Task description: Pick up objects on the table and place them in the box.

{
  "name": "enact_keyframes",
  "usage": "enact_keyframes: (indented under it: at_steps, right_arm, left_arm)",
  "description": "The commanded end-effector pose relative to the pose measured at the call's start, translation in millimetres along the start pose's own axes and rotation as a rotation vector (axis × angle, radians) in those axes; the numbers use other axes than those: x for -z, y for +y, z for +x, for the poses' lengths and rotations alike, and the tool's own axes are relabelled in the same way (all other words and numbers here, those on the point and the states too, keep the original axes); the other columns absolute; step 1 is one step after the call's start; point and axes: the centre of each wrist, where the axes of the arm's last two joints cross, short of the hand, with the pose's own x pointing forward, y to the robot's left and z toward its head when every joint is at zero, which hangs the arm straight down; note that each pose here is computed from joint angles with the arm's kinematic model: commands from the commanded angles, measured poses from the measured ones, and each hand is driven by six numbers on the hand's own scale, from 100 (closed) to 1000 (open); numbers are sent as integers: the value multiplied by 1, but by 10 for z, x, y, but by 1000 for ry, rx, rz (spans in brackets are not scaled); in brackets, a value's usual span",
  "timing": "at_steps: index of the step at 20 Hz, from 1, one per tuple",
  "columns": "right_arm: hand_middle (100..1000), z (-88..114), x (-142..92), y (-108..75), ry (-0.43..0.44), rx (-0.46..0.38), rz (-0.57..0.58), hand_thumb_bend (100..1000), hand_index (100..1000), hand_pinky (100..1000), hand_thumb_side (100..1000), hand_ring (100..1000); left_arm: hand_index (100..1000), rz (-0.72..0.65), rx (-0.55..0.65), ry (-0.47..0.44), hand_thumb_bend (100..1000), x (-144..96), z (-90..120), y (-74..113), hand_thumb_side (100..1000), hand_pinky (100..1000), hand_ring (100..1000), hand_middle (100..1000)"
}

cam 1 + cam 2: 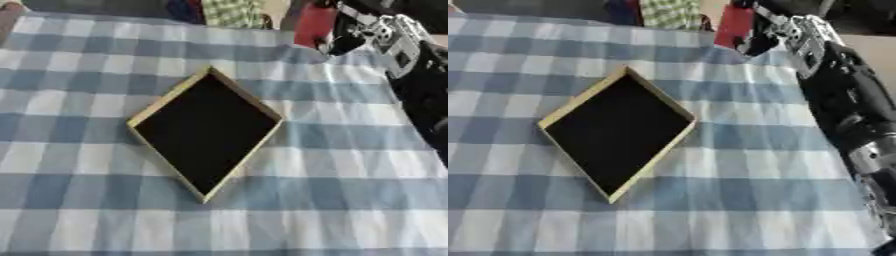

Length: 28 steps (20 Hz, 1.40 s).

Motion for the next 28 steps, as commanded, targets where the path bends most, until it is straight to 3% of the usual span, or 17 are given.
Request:
enact_keyframes:
  at_steps: [1,8,14,20,28]
  right_arm:
    - [486,40,-81,-344,-49,-44,-48,100,672,529,100,486]
    - [488,519,-137,-495,-243,-97,-25,100,670,532,100,488]
    - [488,1113,-244,-488,-464,-124,-8,100,667,530,100,486]
    - [482,1673,-479,-374,-674,-157,9,100,660,513,100,478]
    - [477,2016,-596,-99,-790,-160,40,100,653,519,100,474]
  left_arm:
    - [618,-7,10,-16,100,29,37,43,743,678,667,589]
    - [621,9,14,-11,100,23,31,67,742,679,669,591]
    - [624,40,22,-15,100,34,28,102,737,679,671,594]
    - [625,80,39,-17,100,43,23,152,735,680,673,595]
    - [625,87,44,-16,100,40,21,162,734,679,672,594]
